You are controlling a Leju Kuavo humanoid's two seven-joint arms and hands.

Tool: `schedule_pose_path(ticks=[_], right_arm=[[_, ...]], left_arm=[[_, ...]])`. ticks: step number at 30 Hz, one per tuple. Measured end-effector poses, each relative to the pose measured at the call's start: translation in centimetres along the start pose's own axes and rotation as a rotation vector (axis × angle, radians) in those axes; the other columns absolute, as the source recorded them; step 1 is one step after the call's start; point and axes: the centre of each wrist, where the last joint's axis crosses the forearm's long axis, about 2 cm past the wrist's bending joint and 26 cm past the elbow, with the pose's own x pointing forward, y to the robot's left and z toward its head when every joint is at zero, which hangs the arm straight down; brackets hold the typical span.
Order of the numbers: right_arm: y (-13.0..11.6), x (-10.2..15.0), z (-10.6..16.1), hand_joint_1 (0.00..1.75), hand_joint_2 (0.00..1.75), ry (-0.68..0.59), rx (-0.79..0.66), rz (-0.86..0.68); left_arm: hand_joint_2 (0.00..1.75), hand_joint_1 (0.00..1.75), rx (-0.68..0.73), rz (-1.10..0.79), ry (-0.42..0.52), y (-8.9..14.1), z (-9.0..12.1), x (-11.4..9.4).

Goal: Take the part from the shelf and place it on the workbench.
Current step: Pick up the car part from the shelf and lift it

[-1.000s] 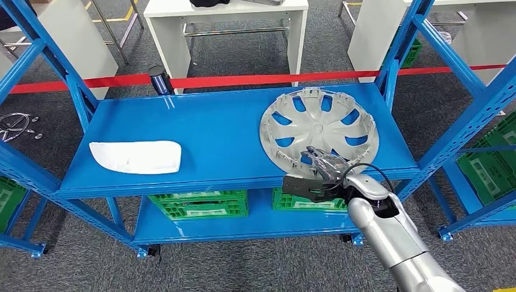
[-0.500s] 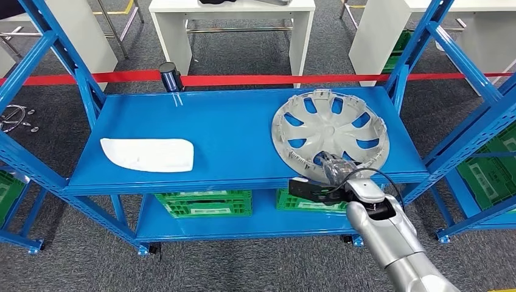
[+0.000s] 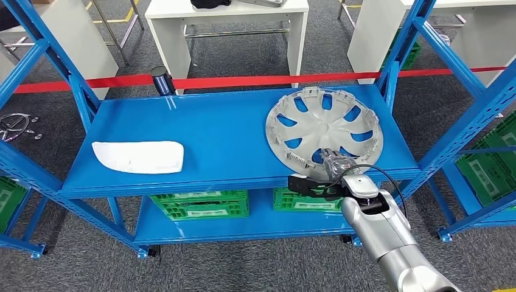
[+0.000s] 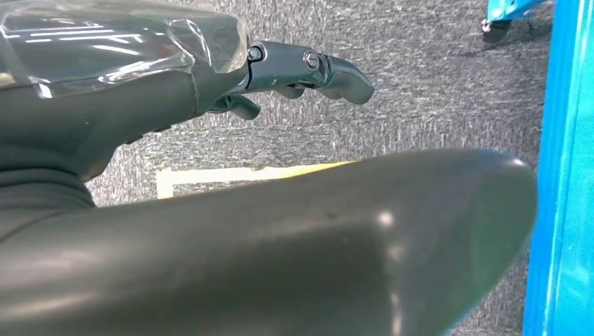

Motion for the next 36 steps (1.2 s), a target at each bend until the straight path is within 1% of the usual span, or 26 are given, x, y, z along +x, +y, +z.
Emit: schedule_pose_path(ticks=[2,3,6,7,16,20,26,31,36], right_arm=[[0.1,0.0,-0.1,0.0,1.75,0.007,-0.003,0.013],[0.0,0.1,-0.2,0.15,1.75,0.01,-0.006,0.019],[0.1,0.4,-0.3,1.45,1.75,0.011,-0.014,0.039],[0.1,0.6,-0.3,1.74,1.75,0.005,-0.017,0.045],[1.1,3.2,0.3,1.75,1.75,-0.082,-0.087,0.032],[1.0,4.0,0.5,1.75,1.75,-0.104,-0.12,0.008],[1.0,5.0,0.8,1.75,1.75,-0.132,-0.149,-0.025],[1.2,5.2,1.0,1.75,1.75,-0.128,-0.149,-0.047],[1.0,4.8,1.4,1.75,1.75,-0.109,-0.166,-0.118]], left_arm=[[0.0,0.0,0.001,0.0,0.0,0.1,0.0,0.0],[0.0,0.0,0.001,0.0,-0.001,0.1,0.0,0.0],[0.0,0.0,-0.002,0.002,-0.003,0.1,0.0,0.1],[0.0,0.0,-0.003,0.003,-0.004,0.2,0.0,0.1],[0.0,0.0,-0.006,0.027,-0.024,-0.2,0.3,0.4],[0.0,0.0,-0.002,0.042,-0.042,-0.5,0.6,0.5],[0.0,0.0,0.018,0.058,-0.074,-0.4,1.1,0.9],[0.0,0.0,0.027,0.064,-0.099,0.1,1.8,0.8],[0.0,0.0,0.018,0.05,-0.168,0.5,2.1,1.0]])
